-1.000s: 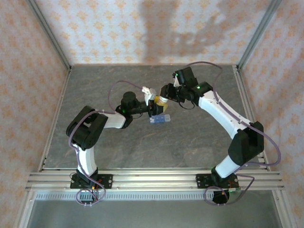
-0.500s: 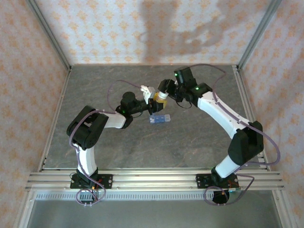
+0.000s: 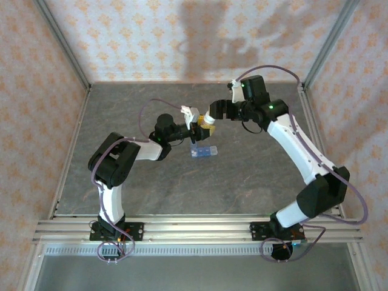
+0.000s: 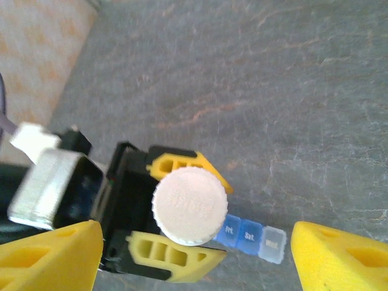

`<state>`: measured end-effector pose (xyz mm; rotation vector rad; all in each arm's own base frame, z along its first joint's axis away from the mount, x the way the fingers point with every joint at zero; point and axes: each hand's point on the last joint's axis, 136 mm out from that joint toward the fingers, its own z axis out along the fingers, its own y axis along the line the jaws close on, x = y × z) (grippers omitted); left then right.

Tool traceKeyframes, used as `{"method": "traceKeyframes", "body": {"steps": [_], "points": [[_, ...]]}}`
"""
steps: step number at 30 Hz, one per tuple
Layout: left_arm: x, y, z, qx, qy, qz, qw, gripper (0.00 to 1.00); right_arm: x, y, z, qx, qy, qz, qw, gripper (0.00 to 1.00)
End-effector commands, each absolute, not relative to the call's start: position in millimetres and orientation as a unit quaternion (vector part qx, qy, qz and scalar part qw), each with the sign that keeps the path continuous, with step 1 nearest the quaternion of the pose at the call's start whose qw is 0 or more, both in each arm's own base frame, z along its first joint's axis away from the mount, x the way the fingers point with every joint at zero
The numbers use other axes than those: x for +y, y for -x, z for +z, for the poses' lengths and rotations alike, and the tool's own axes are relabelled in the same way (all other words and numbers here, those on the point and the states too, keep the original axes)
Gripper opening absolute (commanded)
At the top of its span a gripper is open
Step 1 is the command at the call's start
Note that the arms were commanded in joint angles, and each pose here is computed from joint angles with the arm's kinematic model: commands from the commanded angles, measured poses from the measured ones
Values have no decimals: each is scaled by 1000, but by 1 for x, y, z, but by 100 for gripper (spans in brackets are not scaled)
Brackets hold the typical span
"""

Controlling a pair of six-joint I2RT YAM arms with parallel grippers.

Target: Sort the pills into containers

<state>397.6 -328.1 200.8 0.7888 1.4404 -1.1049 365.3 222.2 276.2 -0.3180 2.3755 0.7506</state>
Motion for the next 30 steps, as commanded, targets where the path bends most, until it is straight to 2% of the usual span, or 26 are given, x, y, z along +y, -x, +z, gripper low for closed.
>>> {"method": "traceKeyframes", "body": {"steps": [1, 18, 25, 30], "points": [[-330, -394, 217, 580, -348, -488, 552, 0, 230, -351, 271, 894, 198, 293, 275, 81], [-328, -385, 216, 578, -351, -496, 544, 0, 244, -366, 260, 895, 184, 319, 250, 62], [-329, -385, 216, 578, -350, -497, 544, 0, 245, -371, 249, 902, 170, 318, 237, 46], [-329, -386, 215, 580, -349, -496, 544, 0, 245, -374, 245, 906, 127, 329, 236, 38]]}}
